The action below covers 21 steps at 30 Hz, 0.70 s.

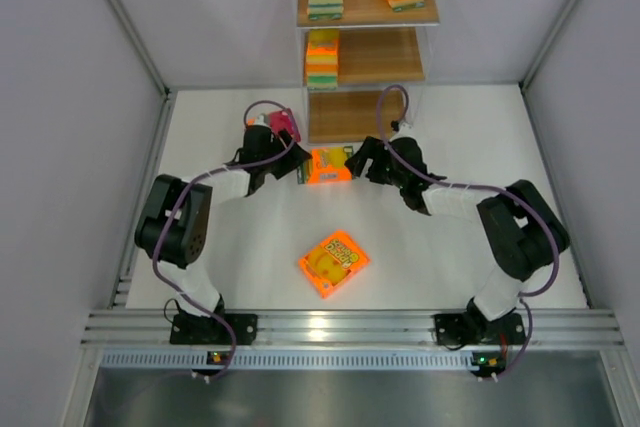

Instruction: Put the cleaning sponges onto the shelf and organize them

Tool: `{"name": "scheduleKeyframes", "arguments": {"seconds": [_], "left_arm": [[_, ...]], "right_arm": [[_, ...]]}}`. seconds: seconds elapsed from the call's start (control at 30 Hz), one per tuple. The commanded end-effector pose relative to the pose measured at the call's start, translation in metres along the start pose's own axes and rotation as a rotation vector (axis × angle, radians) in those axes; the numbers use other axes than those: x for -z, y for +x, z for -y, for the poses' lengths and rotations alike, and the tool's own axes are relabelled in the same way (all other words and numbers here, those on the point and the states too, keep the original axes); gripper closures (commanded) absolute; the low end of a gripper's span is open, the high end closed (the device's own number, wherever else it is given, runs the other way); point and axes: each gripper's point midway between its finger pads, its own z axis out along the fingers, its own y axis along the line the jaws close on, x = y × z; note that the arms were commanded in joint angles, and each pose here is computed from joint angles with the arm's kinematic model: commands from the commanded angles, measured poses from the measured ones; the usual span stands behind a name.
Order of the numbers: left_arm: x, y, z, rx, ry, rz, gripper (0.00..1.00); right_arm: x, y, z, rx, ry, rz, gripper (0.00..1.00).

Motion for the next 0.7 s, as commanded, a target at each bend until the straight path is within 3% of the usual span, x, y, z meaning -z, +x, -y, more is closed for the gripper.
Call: {"name": "scheduleKeyframes", "arguments": {"seconds": [0.0,0.2,0.23,0.3,0.47,0.67], "left_arm": [[-0.003,-0.014,0.032,-0.032,0.138,0.023,0.37],[-0.006,-0.002,0.032,-0.051,0.183,-0.016,0.42],[-0.005,-0.002,0.035,-0.054,0.199,-0.018,0.5],[0.003,0.004,0.044,-0.074,0.246,-0.028,0.56],[0.017,0.021,0.059,-0.094,0.262,-0.023,0.57],[0.031,0.07,0.071,-0.167,0.261,-0.056,0.59]], "right_arm": [[-0.018,-0.05,-0.03,-0.016,-0.092,0.158,0.19],[-0.038,-0.043,-0.022,-0.067,-0.073,0.148,0.23],[-0.038,-0.039,-0.025,-0.069,-0.097,0.134,0.24],[-0.034,-0.035,-0.023,-0.077,-0.103,0.144,0.24],[-0.019,-0.037,-0.022,-0.013,-0.12,0.161,0.23],[-0.024,-0.024,-0.03,0.03,-0.207,0.061,0.25]]}}
